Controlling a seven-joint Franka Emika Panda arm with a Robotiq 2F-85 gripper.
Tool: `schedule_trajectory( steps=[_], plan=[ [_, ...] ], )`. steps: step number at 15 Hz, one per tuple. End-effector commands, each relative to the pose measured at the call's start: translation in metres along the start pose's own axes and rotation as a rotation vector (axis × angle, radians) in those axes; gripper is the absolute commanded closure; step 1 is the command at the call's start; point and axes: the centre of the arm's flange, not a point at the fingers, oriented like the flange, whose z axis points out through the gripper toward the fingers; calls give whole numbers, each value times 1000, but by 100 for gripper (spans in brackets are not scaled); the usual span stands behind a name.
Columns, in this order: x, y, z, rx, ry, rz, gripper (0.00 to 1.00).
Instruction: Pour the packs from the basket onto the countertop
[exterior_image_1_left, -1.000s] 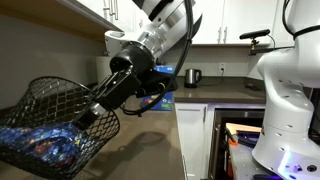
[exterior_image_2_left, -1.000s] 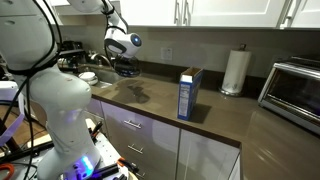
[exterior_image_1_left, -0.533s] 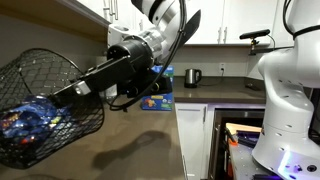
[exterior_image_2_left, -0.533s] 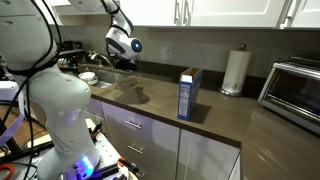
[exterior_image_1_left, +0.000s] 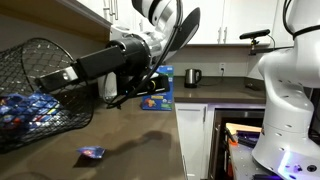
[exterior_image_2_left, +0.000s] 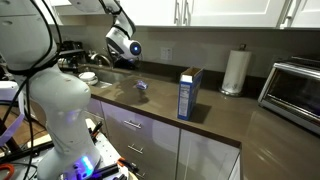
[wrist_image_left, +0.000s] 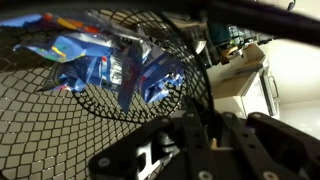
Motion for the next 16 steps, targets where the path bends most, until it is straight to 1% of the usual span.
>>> schedule_trajectory(
  steps=[1, 4, 9, 11, 13, 16],
  plan=[
    [4, -5, -4, -39, 83, 24, 97],
    [7, -2, -3, -98, 155, 79, 97],
    [10, 1, -4, -154, 254, 137, 97],
    [10, 1, -5, -161, 267, 146, 97],
    [10, 0, -4, -145, 258, 133, 97],
    [11, -2, -3, -127, 270, 105, 97]
  ],
)
